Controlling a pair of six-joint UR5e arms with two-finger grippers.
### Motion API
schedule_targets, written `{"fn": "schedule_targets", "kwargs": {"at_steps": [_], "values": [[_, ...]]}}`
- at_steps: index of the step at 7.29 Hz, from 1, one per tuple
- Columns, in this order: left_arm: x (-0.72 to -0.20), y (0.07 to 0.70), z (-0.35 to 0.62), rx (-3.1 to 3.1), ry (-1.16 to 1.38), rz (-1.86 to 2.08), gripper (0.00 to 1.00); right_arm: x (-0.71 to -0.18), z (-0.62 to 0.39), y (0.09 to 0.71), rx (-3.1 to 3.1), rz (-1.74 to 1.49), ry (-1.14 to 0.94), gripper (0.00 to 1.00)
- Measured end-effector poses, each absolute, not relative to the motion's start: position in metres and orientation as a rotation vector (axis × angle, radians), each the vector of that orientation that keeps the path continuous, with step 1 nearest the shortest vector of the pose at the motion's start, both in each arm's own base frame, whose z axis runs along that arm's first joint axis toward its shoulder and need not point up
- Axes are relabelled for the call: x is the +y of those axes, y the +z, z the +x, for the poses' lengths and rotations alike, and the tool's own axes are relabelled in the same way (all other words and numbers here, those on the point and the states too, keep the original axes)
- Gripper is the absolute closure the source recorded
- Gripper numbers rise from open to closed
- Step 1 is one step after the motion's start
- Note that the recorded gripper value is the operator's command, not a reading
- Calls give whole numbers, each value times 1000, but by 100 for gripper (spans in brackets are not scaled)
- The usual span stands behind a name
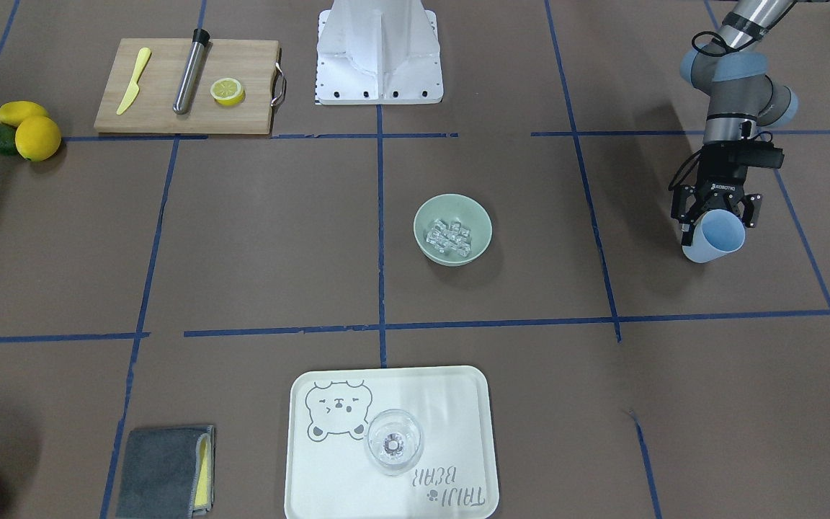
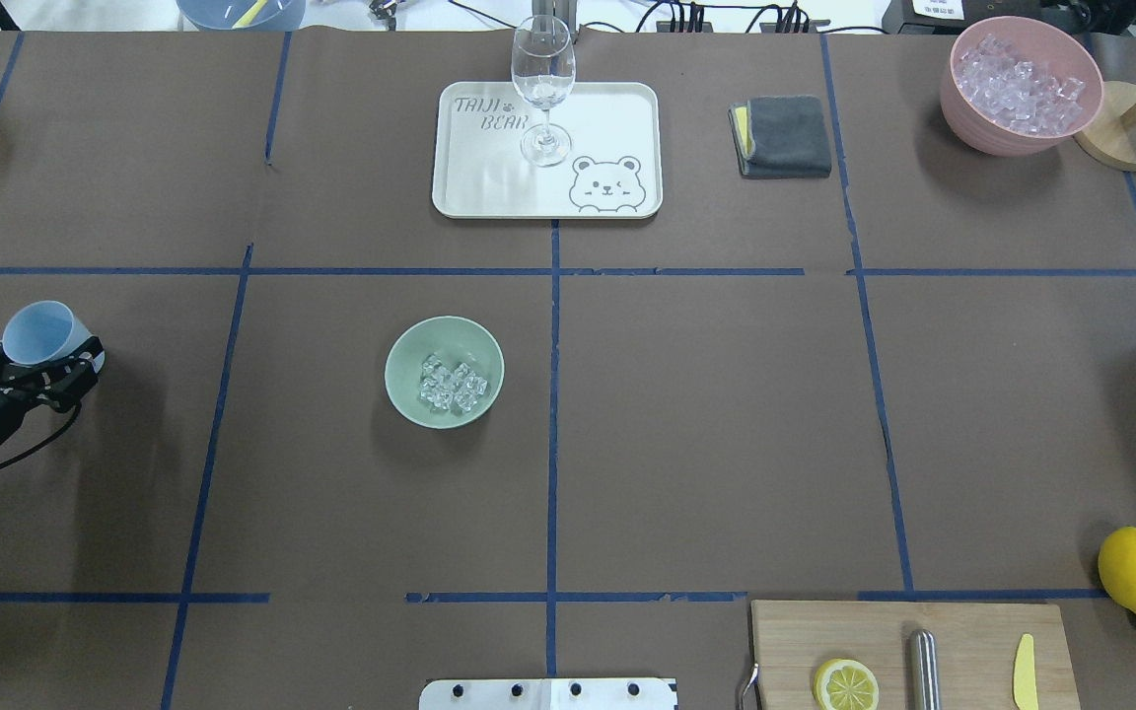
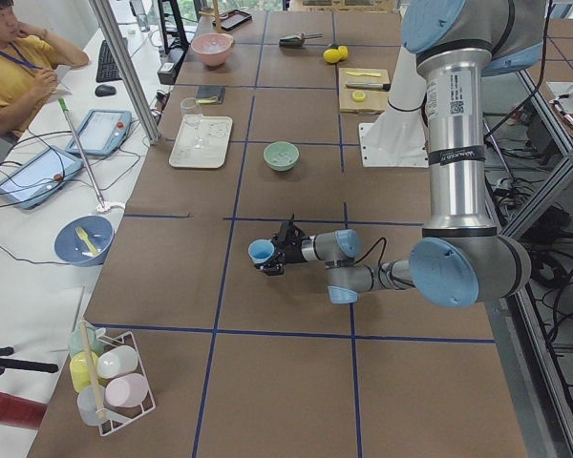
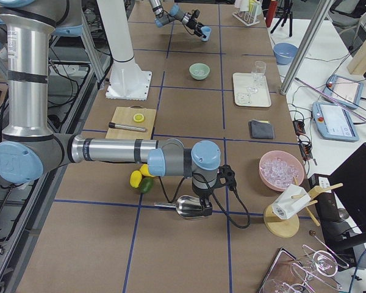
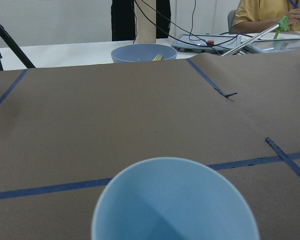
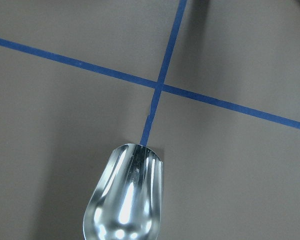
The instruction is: Pour ice into bowl
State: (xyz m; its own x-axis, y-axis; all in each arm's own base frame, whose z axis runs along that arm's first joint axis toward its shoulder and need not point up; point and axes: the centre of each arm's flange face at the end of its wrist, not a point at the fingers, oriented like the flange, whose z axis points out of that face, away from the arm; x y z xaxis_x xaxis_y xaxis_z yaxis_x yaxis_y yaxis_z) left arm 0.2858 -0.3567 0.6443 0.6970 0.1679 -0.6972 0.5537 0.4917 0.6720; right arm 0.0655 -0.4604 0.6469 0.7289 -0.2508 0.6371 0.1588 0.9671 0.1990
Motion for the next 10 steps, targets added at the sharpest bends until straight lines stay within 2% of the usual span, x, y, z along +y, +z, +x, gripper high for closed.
{"fn": "schedule_targets", "kwargs": {"at_steps": [6, 10], "values": [[-351, 610, 277, 866, -175, 1058, 0, -463, 66, 644, -720, 139, -226, 0], [-375, 606, 238, 834, -96, 1060, 0, -465, 66, 642, -720, 143, -228, 0]]}}
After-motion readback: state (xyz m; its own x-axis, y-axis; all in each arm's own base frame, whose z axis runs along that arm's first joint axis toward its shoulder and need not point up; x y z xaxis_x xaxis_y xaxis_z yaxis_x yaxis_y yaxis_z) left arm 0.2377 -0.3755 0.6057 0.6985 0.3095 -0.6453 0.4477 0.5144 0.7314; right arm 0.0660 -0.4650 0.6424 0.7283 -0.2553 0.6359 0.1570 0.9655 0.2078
